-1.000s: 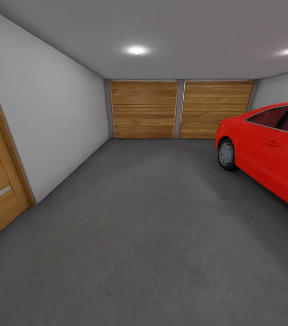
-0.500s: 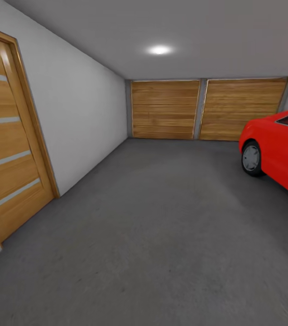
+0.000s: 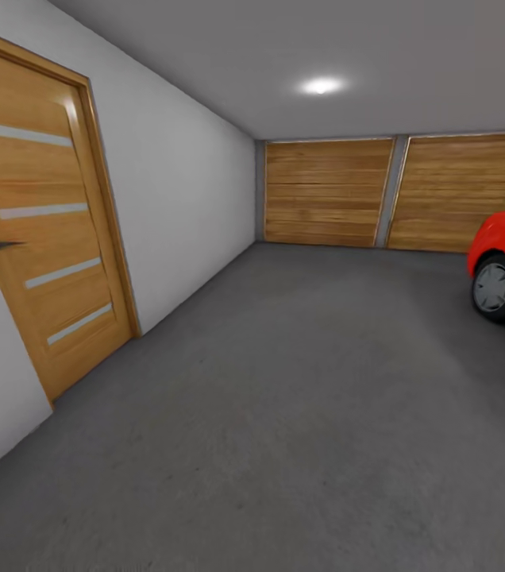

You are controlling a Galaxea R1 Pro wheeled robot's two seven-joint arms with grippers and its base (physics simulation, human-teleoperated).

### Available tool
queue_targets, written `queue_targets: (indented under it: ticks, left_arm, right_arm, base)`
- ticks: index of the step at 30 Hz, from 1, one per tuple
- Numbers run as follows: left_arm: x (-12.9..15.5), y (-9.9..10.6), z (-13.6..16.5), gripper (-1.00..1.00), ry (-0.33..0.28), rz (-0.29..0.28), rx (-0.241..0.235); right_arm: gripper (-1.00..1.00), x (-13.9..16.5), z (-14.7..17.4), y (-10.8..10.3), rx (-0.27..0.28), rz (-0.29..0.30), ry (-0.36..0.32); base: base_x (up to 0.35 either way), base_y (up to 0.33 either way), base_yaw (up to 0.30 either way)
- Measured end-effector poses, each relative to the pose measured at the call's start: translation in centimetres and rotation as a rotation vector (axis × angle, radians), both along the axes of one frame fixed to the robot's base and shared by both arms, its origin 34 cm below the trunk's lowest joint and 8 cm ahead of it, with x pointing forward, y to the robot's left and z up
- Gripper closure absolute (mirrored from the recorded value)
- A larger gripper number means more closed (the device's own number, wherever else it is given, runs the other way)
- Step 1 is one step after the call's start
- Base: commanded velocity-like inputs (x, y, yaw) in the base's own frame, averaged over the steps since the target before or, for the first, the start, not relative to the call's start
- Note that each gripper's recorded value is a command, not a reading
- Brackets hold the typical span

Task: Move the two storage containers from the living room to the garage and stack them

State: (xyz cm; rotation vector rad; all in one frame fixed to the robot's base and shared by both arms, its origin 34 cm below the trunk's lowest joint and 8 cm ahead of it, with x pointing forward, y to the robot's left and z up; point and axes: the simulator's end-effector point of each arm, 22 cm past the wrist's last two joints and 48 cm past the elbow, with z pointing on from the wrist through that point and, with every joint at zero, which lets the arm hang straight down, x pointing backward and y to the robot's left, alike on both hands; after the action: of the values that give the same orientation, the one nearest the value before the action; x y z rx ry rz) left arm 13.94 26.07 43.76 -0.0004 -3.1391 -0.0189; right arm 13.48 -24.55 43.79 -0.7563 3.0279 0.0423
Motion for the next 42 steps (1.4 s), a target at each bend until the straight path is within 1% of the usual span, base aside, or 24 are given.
queue_targets:
  ticks: [8,15,21,29,42]
  left_arm:
    - [0.00,0.00,0.00,-1.00,0.000,0.000,0.000]
    - [0.00,-0.06,0.00,-1.00,0.000,0.000,-0.001]
    - [0.02,-0.04,0.00,-1.00,-0.001,0.002,-0.001]
    - [0.17,-0.42,0.00,-1.00,-0.004,0.014,-0.005]
    - [0.17,-0.28,0.00,-1.00,-0.004,0.015,-0.003]
  right_arm:
    - [-1.00,-0.03,0.00,0.12,0.001,0.001,0.001]
    - [-1.00,-0.01,0.00,-0.43,-0.006,0.000,0.000]
    - [-1.00,-0.01,0.00,-0.34,-0.004,0.000,0.000]
    - [-1.00,-0.01,0.00,-0.47,-0.006,0.000,0.000]
    - [-1.00,-0.09,0.00,-0.27,-0.003,0.002,0.004]
  base:
    - [0.000,0.000,0.276]
    - [0.000,0.000,0.276]
    - [0.000,0.000,0.259]
    - [0.000,0.000,0.030]
    - [0.000,0.000,0.000]
